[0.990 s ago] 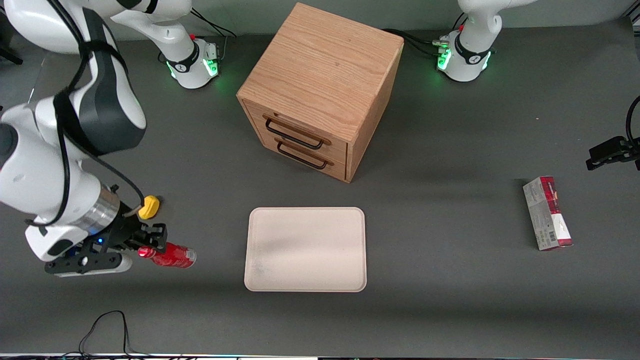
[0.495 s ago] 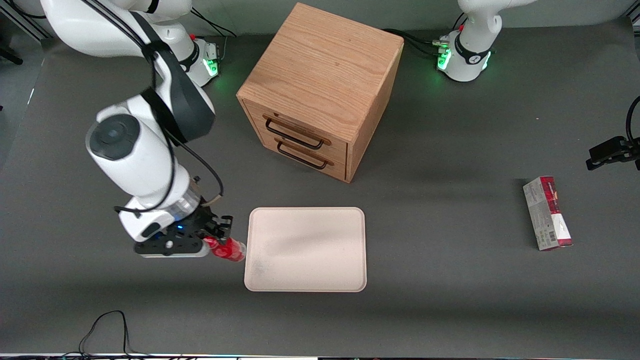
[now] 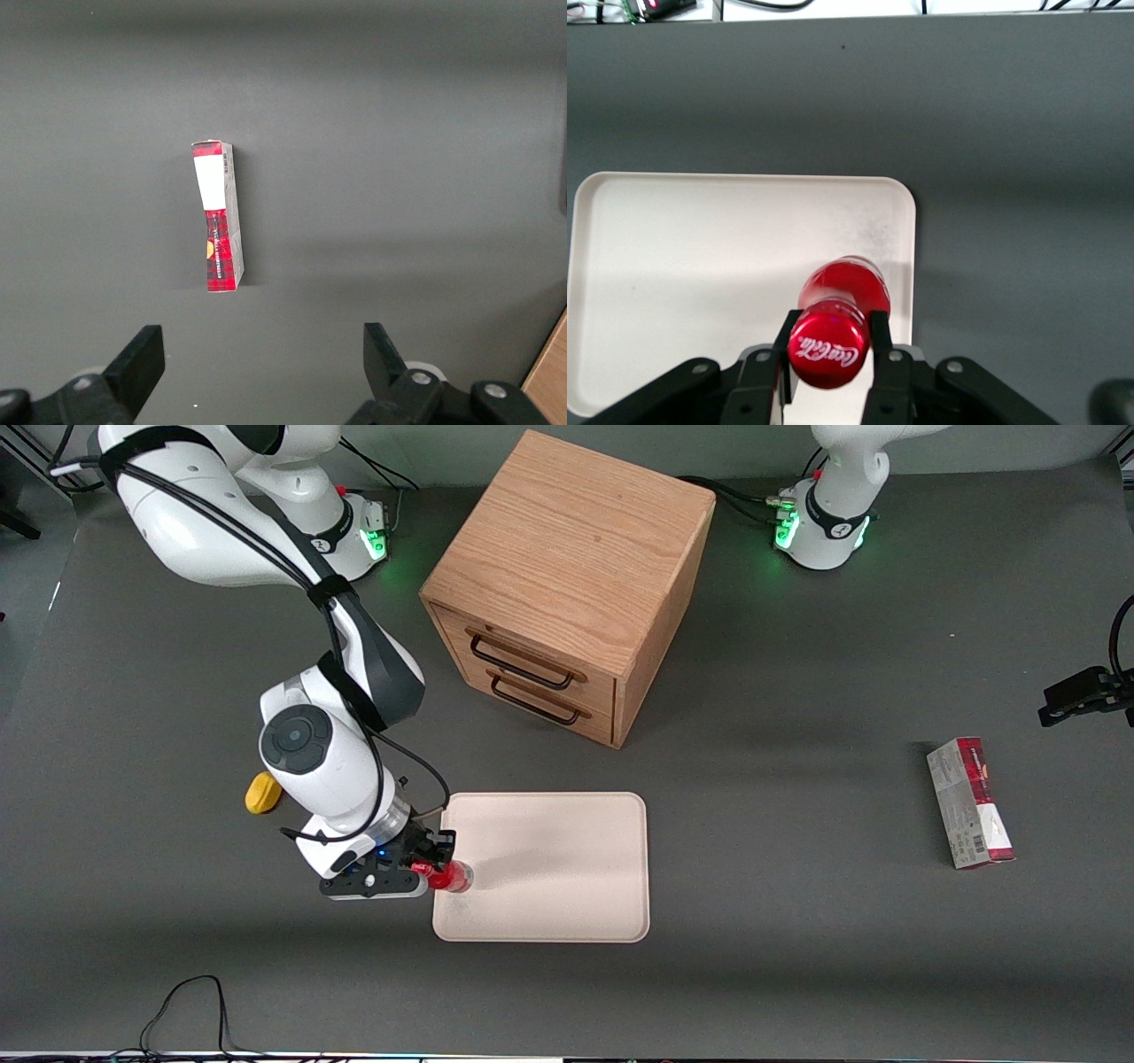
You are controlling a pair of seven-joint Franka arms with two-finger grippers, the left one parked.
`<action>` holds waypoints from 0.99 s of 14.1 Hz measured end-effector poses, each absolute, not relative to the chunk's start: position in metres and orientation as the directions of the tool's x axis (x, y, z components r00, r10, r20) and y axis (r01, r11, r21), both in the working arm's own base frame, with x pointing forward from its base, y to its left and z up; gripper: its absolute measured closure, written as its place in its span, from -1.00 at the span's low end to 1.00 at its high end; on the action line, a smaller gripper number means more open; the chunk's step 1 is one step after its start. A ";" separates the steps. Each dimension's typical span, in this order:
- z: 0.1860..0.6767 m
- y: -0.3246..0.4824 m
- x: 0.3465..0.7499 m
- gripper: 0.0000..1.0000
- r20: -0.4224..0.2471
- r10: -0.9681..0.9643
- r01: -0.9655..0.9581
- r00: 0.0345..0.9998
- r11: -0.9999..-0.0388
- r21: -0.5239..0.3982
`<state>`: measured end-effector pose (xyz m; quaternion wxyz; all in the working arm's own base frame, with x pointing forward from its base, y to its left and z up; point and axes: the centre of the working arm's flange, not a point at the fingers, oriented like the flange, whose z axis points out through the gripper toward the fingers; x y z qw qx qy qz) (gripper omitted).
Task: Place coke bottle on tray
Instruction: 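Lower the bottle upright onto the tray's edge and open the right gripper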
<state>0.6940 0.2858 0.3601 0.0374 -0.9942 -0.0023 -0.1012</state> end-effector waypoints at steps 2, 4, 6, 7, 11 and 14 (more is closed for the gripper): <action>0.346 0.284 0.696 0.32 0.206 0.014 0.025 0.978 -0.998 -0.051; 0.334 0.283 0.697 0.32 0.204 0.022 0.031 0.979 -0.999 -0.041; 0.327 0.283 0.698 0.32 0.208 0.021 0.032 0.978 -0.998 -0.048; 0.325 0.283 0.699 0.32 0.213 0.020 0.032 0.977 -0.998 -0.053; 0.315 0.280 0.702 0.31 0.216 0.019 0.031 0.976 -0.998 -0.053; 0.312 0.280 0.705 -0.22 0.242 0.029 0.043 0.970 -0.998 -0.051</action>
